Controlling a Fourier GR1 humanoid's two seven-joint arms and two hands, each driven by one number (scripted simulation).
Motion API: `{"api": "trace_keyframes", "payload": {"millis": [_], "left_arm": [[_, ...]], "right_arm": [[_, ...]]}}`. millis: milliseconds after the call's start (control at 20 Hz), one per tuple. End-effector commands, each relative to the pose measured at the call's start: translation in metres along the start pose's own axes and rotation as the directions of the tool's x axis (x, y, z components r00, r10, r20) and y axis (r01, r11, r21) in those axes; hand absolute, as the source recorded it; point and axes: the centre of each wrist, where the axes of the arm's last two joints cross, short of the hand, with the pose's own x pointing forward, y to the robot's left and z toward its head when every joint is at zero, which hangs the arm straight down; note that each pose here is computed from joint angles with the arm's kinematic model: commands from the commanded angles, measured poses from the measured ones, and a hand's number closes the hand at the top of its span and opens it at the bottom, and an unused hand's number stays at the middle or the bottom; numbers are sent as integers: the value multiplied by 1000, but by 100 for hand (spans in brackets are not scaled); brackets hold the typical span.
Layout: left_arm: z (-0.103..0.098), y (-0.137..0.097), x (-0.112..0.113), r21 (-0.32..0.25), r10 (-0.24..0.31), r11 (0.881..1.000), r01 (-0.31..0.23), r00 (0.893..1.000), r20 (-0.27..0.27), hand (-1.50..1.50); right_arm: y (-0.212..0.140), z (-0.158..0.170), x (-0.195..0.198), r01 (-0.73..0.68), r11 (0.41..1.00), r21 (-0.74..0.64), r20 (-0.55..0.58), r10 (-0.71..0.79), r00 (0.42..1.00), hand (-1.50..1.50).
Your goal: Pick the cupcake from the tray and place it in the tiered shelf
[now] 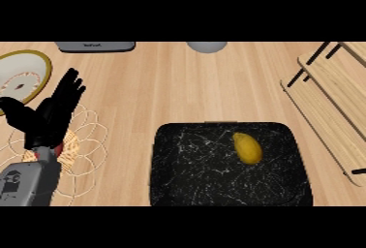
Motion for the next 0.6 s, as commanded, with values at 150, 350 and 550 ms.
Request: {"api": "trace_keyframes", "payload": {"millis": [150,350,550], "left_arm": [[0,13,-8,13,15,1000,-15,1000,-13,0],[-2,3,14,25,3,1000,-3,1000,-6,0],[5,6,2,1,5,1000,-5,1000,4,0]], "right_arm": [[-92,12,-22,75,996,39,45,-76,996,-150],[-132,23,-32,124,986,113,84,-134,987,-150],[-157,45,-47,54,986,155,159,-79,984,-150]]}}
